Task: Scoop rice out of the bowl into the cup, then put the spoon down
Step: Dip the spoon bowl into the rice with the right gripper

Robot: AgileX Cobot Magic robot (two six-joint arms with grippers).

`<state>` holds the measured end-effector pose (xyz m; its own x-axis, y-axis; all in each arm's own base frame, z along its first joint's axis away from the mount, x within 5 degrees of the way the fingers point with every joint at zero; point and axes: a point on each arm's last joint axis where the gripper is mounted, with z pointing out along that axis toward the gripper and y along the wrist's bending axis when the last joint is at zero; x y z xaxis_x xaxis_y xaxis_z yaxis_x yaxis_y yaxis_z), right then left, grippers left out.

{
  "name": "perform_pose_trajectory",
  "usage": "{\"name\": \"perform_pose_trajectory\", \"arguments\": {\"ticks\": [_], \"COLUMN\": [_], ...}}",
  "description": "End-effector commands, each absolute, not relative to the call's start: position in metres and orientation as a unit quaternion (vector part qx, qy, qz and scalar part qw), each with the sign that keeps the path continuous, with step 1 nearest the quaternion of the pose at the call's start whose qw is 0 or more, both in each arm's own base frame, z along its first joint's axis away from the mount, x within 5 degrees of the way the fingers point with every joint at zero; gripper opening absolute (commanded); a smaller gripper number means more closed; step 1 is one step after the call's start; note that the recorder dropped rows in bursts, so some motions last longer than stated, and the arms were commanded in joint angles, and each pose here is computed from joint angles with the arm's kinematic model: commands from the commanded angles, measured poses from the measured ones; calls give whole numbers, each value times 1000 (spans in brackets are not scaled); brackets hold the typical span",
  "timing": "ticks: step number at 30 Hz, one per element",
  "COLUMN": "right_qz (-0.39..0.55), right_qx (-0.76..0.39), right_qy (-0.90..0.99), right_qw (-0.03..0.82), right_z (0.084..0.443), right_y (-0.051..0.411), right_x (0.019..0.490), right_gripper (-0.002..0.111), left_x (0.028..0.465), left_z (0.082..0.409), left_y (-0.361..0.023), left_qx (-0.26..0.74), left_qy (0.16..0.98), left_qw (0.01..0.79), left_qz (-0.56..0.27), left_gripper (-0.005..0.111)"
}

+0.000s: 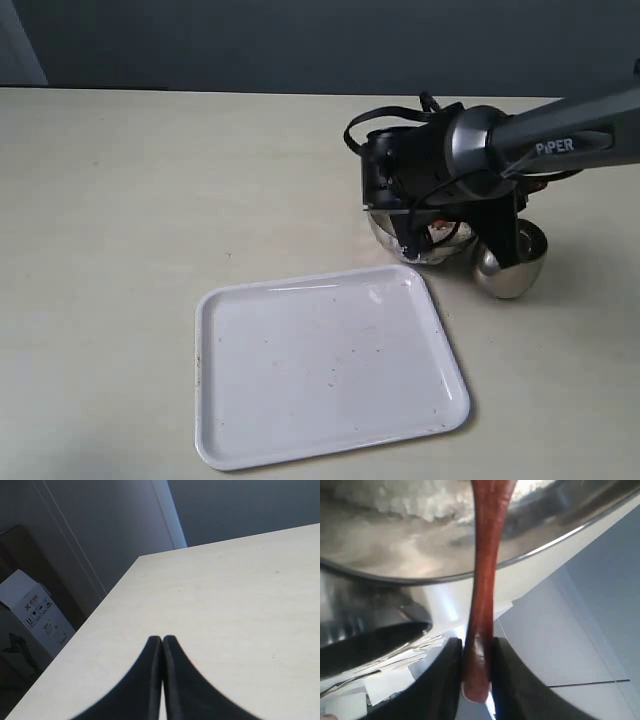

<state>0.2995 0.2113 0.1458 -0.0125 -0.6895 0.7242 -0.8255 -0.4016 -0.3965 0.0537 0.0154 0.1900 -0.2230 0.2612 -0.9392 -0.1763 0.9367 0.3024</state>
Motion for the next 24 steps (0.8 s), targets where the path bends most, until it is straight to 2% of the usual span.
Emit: {"name": "perform_pose_trajectory", "arguments": {"ticks": [1,7,24], "right_qz": [436,391,338], "right_qx": [687,682,649], "right_qy": [-577,-615,-679], "right_qw": [67,60,56], "right_z": [156,164,172], "right_y": [212,218,207], "right_x": [304,310,321], "right_gripper": [-1,-1,-1], "left_x": [54,54,54], "left_z": [192,192,192], "left_y": [15,15,15], "left_qx": [27,27,26], "left_qy": [756,756,756], "left_qw": [631,631,631], "left_qz": [171,171,171], "left_gripper": [0,0,0]}}
